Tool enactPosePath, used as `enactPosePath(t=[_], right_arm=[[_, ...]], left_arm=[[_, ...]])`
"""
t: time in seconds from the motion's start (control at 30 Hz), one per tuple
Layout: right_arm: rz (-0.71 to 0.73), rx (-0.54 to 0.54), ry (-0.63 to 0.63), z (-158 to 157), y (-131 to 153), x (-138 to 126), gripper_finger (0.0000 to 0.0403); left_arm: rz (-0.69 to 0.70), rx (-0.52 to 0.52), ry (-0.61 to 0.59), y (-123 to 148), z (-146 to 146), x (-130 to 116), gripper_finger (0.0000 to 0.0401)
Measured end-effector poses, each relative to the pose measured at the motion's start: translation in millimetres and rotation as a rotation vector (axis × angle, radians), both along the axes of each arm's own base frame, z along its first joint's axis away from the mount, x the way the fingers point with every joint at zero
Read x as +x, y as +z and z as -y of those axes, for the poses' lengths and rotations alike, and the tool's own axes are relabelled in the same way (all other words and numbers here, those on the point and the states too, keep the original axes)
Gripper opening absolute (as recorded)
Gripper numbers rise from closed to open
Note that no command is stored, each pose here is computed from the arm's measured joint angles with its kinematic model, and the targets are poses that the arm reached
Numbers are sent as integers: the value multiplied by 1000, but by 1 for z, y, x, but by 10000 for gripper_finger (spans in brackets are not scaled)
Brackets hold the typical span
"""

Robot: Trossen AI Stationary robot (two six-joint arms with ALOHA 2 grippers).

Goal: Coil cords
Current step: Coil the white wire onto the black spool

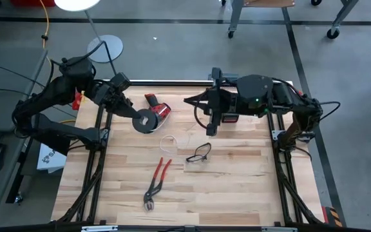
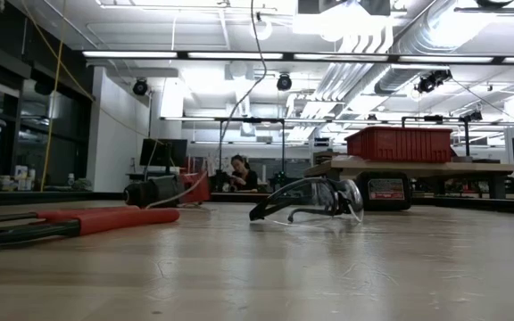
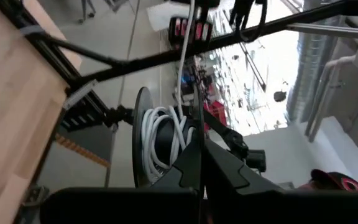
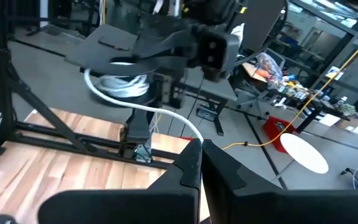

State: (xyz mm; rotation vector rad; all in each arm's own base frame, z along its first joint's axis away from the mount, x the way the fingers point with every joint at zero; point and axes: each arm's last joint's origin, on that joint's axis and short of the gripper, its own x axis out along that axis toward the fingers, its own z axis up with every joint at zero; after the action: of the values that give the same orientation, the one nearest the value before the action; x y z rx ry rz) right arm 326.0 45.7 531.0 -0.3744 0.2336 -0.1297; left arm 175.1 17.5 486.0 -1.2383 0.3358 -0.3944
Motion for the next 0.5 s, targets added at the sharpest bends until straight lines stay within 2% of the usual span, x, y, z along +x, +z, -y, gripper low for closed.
enactPosePath(t=[0.1,0.23,0.33,0.5], right_arm=[[21,6,-7,7,1,3,0],[55,19,8,14,1,9,0],[79,25,18,18,1,14,0],[144,47,105,16,5,20,0]], left_arm=[[-20,-26,-44,-2,2,9,0],[-9,-44,-119,-5,7,32,0],[67,-60,-179,-1,10,50,0],[240,-65,-221,7,9,74,0]])
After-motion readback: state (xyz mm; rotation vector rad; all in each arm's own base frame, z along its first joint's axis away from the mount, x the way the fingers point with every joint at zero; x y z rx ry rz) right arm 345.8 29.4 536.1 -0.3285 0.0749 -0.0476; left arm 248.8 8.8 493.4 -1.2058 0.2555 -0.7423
